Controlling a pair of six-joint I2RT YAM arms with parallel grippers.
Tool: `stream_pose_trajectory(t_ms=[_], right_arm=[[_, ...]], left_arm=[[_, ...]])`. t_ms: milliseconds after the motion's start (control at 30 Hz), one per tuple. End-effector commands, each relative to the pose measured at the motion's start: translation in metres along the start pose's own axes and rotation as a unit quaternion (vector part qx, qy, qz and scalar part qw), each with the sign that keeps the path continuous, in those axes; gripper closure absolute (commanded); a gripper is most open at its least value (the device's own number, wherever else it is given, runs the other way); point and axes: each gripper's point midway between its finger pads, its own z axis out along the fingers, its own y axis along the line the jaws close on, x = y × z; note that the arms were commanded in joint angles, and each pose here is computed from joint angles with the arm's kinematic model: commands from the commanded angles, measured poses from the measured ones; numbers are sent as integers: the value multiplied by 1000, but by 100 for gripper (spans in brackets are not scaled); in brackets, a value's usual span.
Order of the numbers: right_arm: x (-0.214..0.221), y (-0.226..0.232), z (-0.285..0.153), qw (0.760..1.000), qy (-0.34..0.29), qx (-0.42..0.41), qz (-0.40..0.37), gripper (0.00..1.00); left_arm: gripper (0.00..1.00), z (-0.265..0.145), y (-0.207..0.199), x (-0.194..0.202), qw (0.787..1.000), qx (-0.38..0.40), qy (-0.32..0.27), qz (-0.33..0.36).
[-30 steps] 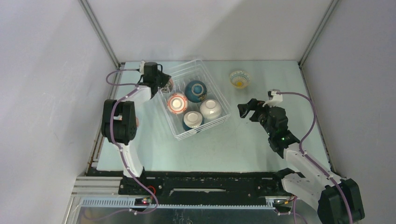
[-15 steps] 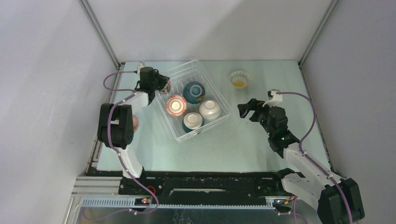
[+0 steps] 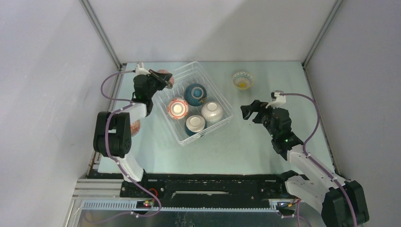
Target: Unload the bowls from the dish rack
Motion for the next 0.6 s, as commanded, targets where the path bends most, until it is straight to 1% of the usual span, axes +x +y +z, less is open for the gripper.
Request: stream_pose_trajectory(t_ms=[0,67,167,233,400,500,567], right_arm=[[-9,4,1,1000,-19,-9,-12,2],[-9,5,1,1000,-18,-12,-14,2],[-9,10,1,999,-18,-26,-21,1],[-8,21,-1,998,-14,-53,-31,1],[-9,49,-7,992,-22,-106,-61,1],[-8,71,-13,986,-35,-135,-94,3],[-11,80,-16,982,-53,-136,-118,3]], left_arm=[[100,-27,-74,-38,987,146,-62,19],[100,-32,-82,-39,986,158,-59,17],[100,-41,-94,-37,984,172,-44,-11],[100,-48,-104,-32,982,185,-32,-29],[100,-78,-146,-14,975,219,-23,-34],[100,-94,-170,2,975,217,-14,-47],[100,-103,-182,11,977,204,-14,-63]])
